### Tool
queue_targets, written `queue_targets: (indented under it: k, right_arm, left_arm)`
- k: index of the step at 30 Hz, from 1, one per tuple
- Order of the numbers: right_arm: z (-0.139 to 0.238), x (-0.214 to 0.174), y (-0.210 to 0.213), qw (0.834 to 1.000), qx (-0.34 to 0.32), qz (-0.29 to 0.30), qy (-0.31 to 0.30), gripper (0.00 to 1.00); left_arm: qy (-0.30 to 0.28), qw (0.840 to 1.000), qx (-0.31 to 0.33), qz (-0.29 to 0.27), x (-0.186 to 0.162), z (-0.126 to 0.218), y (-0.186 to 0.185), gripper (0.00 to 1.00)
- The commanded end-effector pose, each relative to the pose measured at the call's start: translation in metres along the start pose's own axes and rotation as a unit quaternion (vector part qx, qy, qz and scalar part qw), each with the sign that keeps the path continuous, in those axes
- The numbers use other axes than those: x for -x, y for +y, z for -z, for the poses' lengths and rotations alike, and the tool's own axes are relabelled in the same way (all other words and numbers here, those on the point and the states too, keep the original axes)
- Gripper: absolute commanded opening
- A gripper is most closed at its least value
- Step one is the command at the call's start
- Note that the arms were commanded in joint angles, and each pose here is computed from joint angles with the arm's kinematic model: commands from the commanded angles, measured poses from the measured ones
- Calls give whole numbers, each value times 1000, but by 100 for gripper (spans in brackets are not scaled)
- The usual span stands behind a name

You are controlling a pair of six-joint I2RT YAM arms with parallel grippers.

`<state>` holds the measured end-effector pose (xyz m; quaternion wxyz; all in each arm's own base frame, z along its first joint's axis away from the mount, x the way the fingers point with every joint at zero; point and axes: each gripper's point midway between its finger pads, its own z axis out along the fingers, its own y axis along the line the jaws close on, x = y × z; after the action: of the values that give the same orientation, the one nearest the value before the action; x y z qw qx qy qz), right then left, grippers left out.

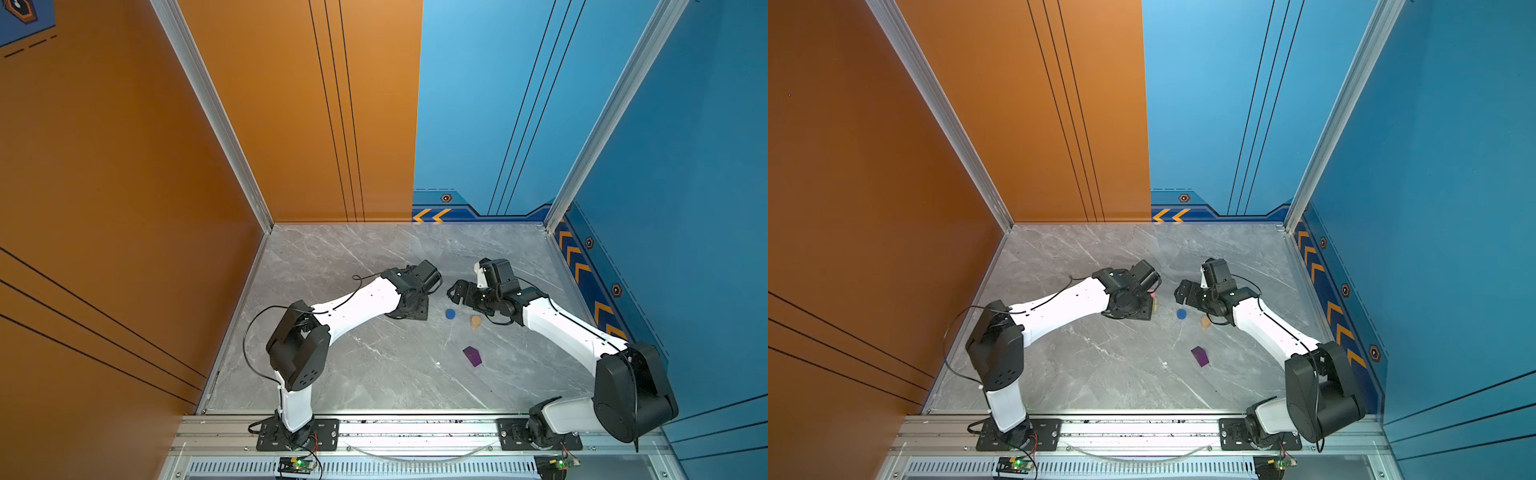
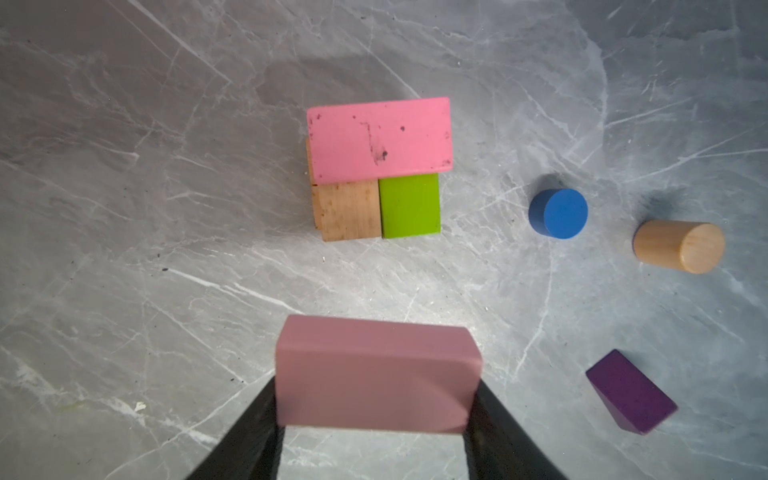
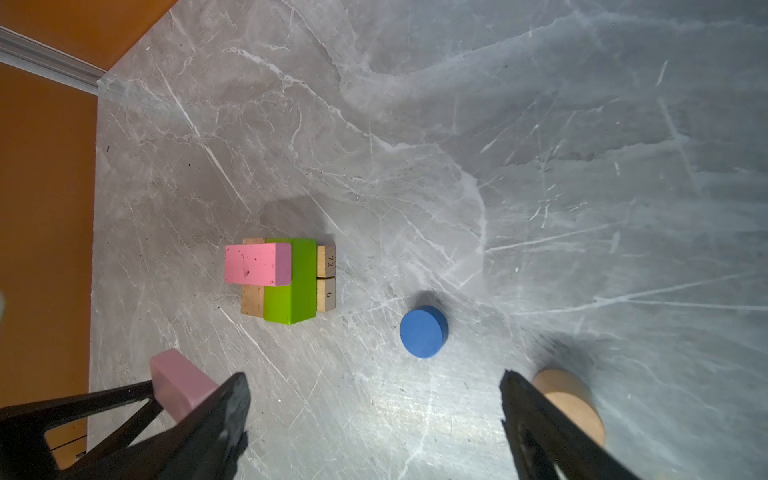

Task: Build the wood block tower
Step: 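Lift the light pink block with the left gripper and carry it to the tower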

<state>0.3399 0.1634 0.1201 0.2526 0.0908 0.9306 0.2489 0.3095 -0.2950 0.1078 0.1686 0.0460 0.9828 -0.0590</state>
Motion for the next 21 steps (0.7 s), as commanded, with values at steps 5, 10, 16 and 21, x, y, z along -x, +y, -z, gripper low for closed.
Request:
queue_targets:
  k: [5, 10, 16, 21]
  right_arm:
    - [5, -4, -7, 1000, 6, 1, 8, 95]
    - [4, -3, -11, 1000, 7, -4, 10, 95]
    - [3, -2, -15, 1000, 8, -9, 11, 95]
    - [3, -1, -18, 1000, 9, -12, 10, 95]
  left_arm:
    - [14, 1000, 17, 10, 8, -11, 2, 60]
    - [21, 999, 22, 18, 12, -20, 3, 60]
    - [24, 999, 28, 28, 17, -27, 5, 60]
    - [22, 999, 27, 33, 22, -29, 2, 60]
